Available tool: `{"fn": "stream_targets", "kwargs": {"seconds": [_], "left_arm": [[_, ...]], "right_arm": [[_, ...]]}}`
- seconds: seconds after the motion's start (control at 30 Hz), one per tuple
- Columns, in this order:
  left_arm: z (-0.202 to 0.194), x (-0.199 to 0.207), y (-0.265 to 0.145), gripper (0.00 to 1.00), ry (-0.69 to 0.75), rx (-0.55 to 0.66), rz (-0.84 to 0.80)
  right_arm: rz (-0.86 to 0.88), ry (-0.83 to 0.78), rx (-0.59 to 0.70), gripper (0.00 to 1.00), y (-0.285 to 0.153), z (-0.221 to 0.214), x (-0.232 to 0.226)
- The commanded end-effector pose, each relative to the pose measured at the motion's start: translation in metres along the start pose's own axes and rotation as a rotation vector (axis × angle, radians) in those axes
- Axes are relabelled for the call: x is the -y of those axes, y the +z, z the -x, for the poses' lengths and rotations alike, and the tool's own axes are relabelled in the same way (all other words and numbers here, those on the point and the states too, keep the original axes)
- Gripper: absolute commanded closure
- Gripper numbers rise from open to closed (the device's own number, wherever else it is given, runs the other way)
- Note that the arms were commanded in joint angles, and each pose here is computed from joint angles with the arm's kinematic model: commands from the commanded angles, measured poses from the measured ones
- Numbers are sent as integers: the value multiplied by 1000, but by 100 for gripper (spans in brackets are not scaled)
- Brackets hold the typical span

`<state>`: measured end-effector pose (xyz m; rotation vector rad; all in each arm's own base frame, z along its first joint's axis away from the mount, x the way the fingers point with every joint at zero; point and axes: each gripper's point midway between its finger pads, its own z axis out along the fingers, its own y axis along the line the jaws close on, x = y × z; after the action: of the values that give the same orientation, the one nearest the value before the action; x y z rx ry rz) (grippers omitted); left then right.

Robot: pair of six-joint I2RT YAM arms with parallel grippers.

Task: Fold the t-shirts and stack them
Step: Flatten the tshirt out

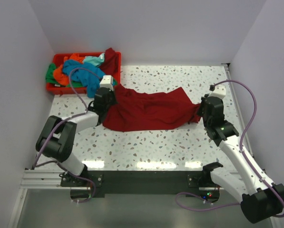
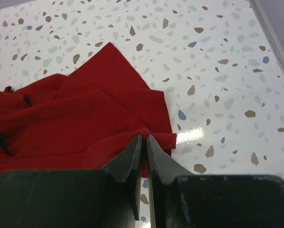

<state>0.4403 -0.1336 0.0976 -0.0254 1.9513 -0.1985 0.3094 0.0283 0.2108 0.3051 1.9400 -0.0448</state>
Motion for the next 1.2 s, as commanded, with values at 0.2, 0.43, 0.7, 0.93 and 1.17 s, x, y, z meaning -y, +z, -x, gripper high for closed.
{"fn": "stream_targets", "kwargs": {"seconds": [0.2, 0.43, 0.7, 0.93, 1.17], "left_arm": [[45, -11, -32, 100, 18, 119, 25], [66, -21, -51, 100, -11, 193, 40], [111, -34, -76, 100, -34, 298, 73], [173, -85, -128, 100, -36, 463, 296], [145, -131, -134, 100, -51, 418, 423]], "right_arm": [[9, 34, 61, 89, -6, 24, -3], [-22, 19, 55, 89, 0, 22, 1], [-22, -11, 34, 90, 4, 29, -4], [169, -80, -106, 89, 17, 1, -44], [132, -106, -251, 78, 26, -41, -49]]}}
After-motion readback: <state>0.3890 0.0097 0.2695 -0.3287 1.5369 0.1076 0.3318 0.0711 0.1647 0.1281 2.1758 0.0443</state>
